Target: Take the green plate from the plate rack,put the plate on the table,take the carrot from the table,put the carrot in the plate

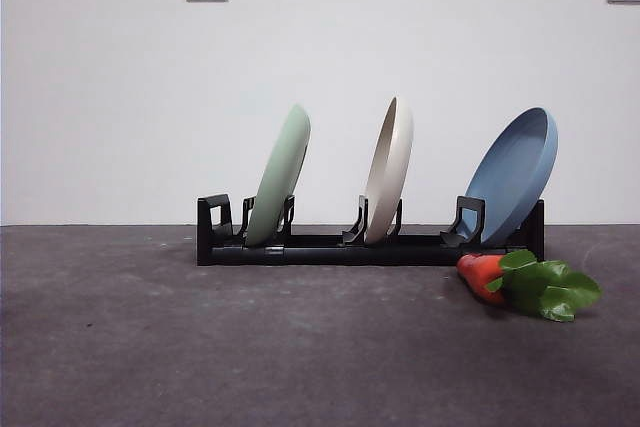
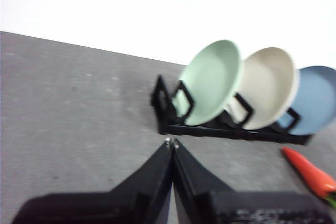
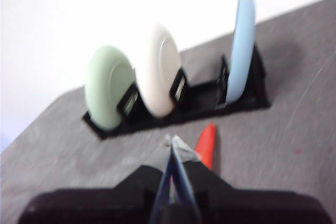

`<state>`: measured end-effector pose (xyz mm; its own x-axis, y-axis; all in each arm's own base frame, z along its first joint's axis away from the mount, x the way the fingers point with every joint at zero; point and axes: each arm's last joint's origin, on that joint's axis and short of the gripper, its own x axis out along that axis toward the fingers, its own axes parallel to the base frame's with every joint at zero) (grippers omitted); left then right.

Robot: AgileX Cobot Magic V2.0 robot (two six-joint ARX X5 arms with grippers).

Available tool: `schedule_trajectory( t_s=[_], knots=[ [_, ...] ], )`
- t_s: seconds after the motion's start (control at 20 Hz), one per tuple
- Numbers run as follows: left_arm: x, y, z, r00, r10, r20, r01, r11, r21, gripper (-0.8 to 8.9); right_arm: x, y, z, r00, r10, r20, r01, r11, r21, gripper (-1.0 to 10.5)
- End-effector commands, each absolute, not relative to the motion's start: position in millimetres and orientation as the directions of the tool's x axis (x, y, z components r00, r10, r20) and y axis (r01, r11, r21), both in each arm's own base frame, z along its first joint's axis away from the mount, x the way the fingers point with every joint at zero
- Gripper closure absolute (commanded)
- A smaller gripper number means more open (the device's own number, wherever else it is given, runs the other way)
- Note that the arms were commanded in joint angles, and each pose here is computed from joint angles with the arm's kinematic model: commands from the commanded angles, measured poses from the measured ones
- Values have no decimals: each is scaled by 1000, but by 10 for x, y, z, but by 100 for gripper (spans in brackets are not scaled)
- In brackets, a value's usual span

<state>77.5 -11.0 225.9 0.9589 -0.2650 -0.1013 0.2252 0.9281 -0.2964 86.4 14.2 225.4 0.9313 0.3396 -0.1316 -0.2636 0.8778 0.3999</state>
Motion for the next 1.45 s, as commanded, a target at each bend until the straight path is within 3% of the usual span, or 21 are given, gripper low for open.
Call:
schedule_trajectory(
  t_s=[0.05,0.55,0.8,1.0,1.15,1.25,1.3,1.35,1.45],
  knots=[
    [749,-128,2440,935,-333,-122,282,907,-311,820,849,156,2466,903,389,-183,-311,885,347,958],
    [728,-191,2962,792,-547,-271,475,831,-289,820,845,196,3138,756,515,-404,-459,857,234,958],
    [731,-220,3143,693,-639,-333,571,769,-286,820,851,217,3320,647,576,-500,-518,813,266,958],
    [739,-226,3226,655,-654,-377,590,755,-286,820,851,226,3353,570,595,-567,-529,794,301,958],
    [752,-226,3244,652,-653,-386,584,757,-295,805,873,226,3343,564,586,-582,-517,800,304,932],
    [760,-225,3241,653,-649,-391,574,760,-304,605,877,226,3342,564,585,-583,-514,801,306,661],
    [762,-224,3241,656,-644,-392,562,764,-315,415,877,225,3341,565,583,-584,-511,803,308,436],
    [765,-222,3242,663,-636,-394,553,772,-315,297,877,225,3342,565,583,-583,-511,803,308,302],
    [764,-221,3243,664,-635,-394,548,773,-320,275,881,226,3340,563,584,-585,-508,803,312,286]
  ],
)
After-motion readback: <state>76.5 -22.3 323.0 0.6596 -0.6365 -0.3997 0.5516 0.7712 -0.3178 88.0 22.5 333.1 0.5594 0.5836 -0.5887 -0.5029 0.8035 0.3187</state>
